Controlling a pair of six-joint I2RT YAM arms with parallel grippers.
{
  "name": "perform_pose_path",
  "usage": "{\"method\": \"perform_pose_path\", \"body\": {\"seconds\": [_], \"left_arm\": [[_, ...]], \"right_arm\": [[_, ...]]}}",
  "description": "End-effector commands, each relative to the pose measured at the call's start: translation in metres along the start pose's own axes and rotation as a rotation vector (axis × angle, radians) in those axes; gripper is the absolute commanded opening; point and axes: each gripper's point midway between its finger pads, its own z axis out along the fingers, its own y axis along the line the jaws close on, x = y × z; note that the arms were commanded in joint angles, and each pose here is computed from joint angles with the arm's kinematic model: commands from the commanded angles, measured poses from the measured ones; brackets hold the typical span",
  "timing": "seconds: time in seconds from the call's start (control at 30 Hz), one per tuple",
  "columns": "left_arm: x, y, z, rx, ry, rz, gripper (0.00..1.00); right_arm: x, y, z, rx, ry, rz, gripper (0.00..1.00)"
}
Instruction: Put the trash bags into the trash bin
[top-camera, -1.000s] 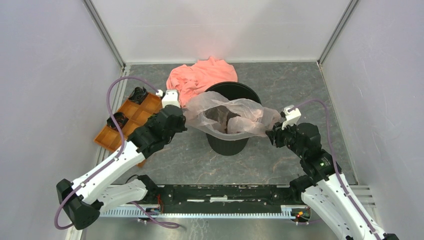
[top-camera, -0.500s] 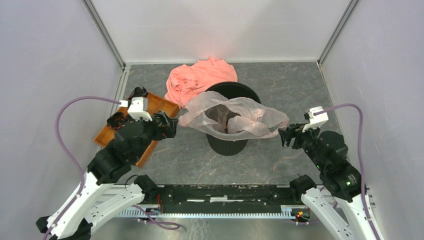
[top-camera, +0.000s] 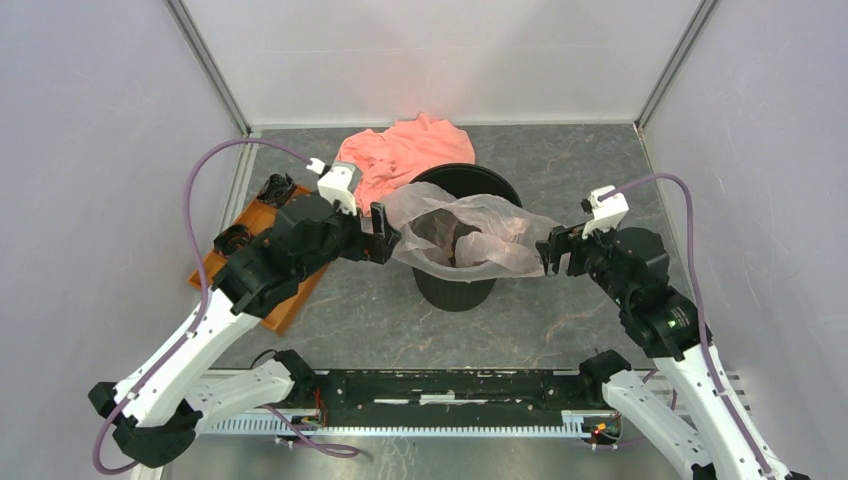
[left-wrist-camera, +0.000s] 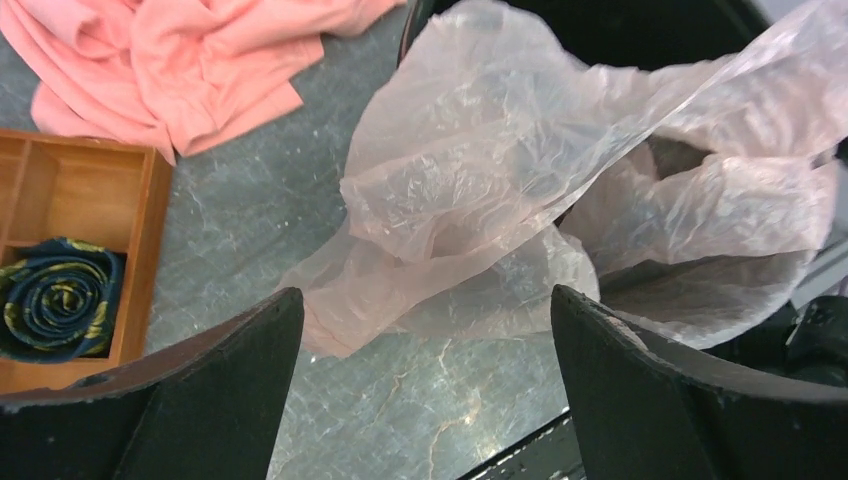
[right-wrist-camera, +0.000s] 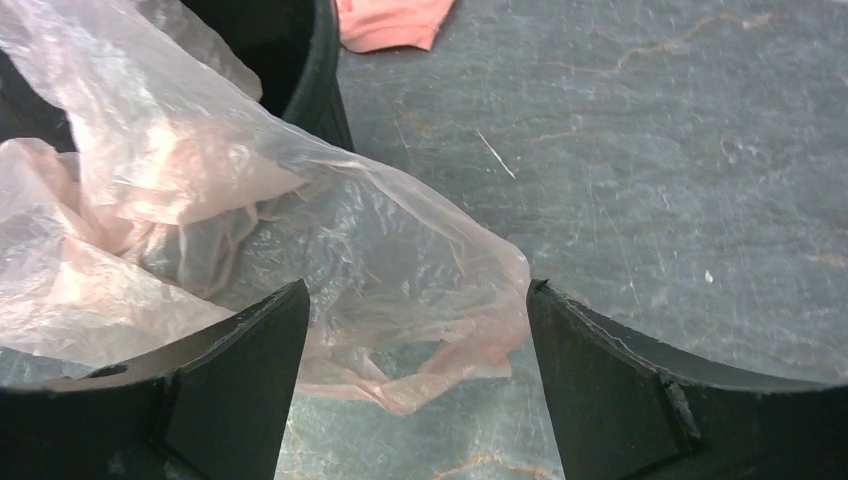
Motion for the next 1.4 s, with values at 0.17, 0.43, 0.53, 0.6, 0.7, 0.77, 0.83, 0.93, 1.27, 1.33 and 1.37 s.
{"method": "perform_pose_path", "body": {"seconds": [0.17, 0.43, 0.53, 0.6, 0.7, 0.77, 0.83, 0.93, 1.27, 1.33, 1.37], "left_arm": [[0.013, 0.012, 0.011, -0.041, 0.038, 0.09, 0.85], [0.009, 0.016, 0.031, -0.083, 0.041, 0.137, 0.77], [0.005, 0.015, 0.036, -0.084, 0.03, 0.152, 0.73], [0.002, 0.014, 0.037, -0.083, 0.021, 0.161, 0.67], [-0.004, 0.013, 0.037, -0.084, -0.001, 0.164, 0.53], [-0.009, 0.014, 0.036, -0.088, -0.022, 0.164, 0.45], [-0.014, 0.015, 0.034, -0.091, -0.046, 0.167, 0.34], [-0.022, 0.017, 0.032, -0.107, -0.076, 0.175, 0.17], [-0.054, 0.019, 0.044, -0.186, -0.139, 0.167, 0.02], [-0.06, 0.018, 0.051, -0.196, -0.137, 0.169, 0.02], [-0.062, 0.018, 0.055, -0.207, -0.13, 0.171, 0.02]], "right_arm": [[-0.034, 0.01, 0.018, -0.066, -0.106, -0.126, 0.87], [-0.047, 0.028, 0.028, -0.169, -0.166, -0.197, 0.87], [-0.051, 0.029, 0.03, -0.175, -0.189, -0.209, 0.85], [-0.051, 0.029, 0.032, -0.174, -0.195, -0.213, 0.78], [-0.049, 0.028, 0.037, -0.168, -0.193, -0.212, 0.64], [-0.048, 0.026, 0.039, -0.155, -0.192, -0.21, 0.54], [-0.049, 0.024, 0.04, -0.143, -0.194, -0.207, 0.47], [-0.051, 0.022, 0.04, -0.132, -0.201, -0.206, 0.39], [-0.055, 0.013, 0.05, -0.07, -0.185, -0.188, 0.18], [-0.054, 0.007, 0.055, -0.038, -0.176, -0.185, 0.14], [-0.053, 0.005, 0.057, -0.028, -0.171, -0.186, 0.13]]}}
